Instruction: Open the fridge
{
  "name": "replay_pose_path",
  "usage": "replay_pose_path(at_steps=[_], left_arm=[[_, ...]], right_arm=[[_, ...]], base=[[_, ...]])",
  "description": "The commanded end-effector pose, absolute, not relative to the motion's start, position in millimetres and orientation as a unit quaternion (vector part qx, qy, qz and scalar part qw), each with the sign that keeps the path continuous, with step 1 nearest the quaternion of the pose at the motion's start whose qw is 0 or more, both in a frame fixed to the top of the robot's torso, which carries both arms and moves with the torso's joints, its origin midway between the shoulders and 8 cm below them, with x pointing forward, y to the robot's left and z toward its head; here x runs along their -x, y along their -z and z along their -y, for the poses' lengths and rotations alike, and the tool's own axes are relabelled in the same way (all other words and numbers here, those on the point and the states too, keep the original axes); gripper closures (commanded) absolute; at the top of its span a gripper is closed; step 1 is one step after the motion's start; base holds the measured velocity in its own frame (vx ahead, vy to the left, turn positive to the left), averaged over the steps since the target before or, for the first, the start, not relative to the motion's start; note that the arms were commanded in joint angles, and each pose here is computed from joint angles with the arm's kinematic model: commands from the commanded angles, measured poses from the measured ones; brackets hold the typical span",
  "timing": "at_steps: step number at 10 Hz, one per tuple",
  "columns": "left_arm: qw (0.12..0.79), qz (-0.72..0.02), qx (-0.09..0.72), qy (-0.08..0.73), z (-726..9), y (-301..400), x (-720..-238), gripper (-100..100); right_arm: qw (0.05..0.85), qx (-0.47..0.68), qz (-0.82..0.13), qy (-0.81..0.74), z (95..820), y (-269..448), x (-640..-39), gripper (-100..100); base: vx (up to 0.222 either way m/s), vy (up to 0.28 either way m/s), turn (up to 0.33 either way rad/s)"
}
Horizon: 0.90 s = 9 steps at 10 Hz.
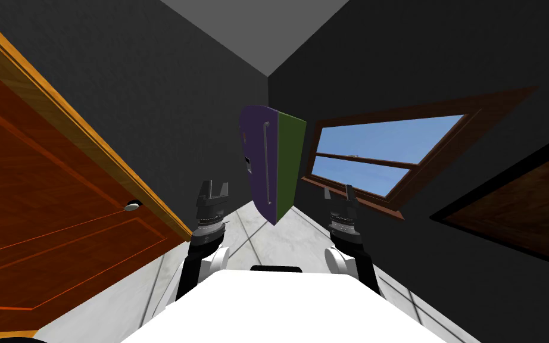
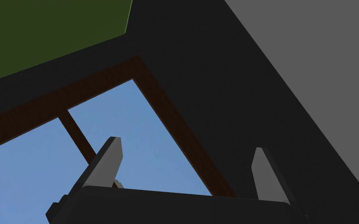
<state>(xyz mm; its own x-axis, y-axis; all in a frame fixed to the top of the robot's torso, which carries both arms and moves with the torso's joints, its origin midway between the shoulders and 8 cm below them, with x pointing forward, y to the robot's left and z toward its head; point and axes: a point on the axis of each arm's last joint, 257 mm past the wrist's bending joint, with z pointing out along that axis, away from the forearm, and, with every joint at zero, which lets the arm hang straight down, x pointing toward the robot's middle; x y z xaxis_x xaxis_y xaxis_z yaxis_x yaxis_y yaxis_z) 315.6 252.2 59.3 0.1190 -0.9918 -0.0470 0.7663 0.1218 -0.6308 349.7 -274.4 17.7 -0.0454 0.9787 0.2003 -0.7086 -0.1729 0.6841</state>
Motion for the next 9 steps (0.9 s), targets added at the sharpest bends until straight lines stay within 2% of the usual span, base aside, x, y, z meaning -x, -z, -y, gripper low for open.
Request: replay_pose_path(at_steps=[1, 9], left_arm=[[0.710, -0.239, 0.236, 0.619, -252.2, -59.3, -315.6, 0], [0.710, -0.239, 0.236, 0.619, -252.2, -59.4, -315.6, 0]], right_arm=[[0.609, -0.326, -0.207, -0.693, 274.4, -17.7, -349.7, 0], [0.609, -0.326, -0.207, -0.693, 274.4, -17.9, -349.6, 0]], base=[[0.000, 0.000, 0.000], [0.000, 0.000, 0.000]])
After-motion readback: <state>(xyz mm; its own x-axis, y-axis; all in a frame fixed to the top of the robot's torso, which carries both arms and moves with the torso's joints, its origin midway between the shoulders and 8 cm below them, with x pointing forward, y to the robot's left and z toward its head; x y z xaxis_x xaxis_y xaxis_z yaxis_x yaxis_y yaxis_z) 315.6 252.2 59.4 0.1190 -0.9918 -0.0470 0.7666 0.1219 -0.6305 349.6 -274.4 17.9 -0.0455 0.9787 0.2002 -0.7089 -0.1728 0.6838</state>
